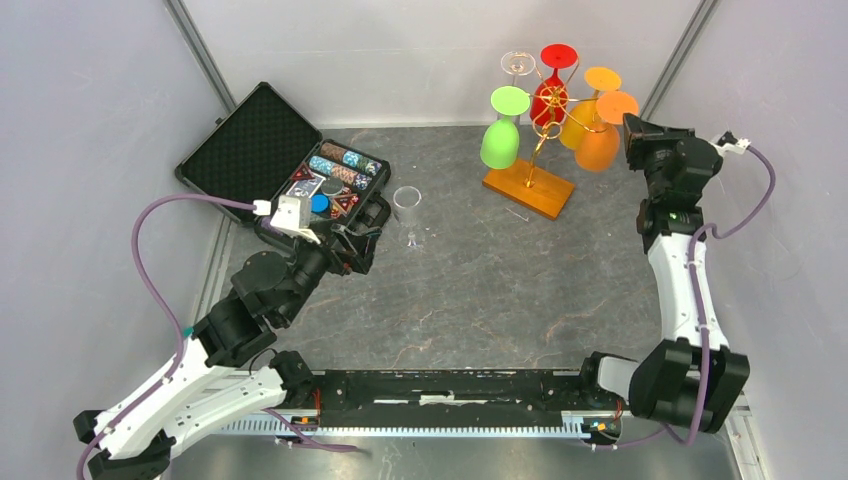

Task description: Take the wine glass off the wine glass rack

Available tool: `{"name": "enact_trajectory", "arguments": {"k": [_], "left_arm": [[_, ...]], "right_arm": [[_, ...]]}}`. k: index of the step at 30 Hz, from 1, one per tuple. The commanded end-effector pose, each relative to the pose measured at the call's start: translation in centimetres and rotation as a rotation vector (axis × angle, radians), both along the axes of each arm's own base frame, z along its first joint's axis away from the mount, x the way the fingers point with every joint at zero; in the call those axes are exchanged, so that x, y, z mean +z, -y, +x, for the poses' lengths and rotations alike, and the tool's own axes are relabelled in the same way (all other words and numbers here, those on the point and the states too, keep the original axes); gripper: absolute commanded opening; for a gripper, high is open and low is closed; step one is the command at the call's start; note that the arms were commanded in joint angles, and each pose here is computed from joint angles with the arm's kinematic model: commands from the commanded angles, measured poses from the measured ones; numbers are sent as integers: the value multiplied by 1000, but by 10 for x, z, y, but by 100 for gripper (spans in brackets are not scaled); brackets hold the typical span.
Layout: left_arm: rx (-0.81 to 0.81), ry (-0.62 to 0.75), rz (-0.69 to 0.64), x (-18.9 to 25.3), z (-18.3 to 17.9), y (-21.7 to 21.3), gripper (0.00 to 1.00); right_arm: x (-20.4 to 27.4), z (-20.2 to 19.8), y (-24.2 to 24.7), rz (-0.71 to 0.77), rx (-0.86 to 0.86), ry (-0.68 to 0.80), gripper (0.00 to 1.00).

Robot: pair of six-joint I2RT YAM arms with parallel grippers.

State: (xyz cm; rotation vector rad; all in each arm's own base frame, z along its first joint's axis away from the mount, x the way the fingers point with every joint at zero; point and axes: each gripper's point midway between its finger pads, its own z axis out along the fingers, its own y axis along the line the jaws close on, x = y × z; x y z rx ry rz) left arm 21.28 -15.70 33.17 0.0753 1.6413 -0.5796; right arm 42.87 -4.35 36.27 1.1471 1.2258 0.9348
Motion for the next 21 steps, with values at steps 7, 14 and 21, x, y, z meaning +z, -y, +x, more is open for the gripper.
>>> {"name": "enact_trajectory", "arguments": {"k": [7,14,21], "left_arm": [[-42,29,-15,10,1,11,100],[-116,38,-15,18,-3,26,100],[-309,51,-3,22,-8,70,100]], "right_arm": [[26,-65,7,-74,-130,76,0],[12,-101,-13,-158,-50,6,0],[-18,-140,-50,-170,112,-30,0]]}}
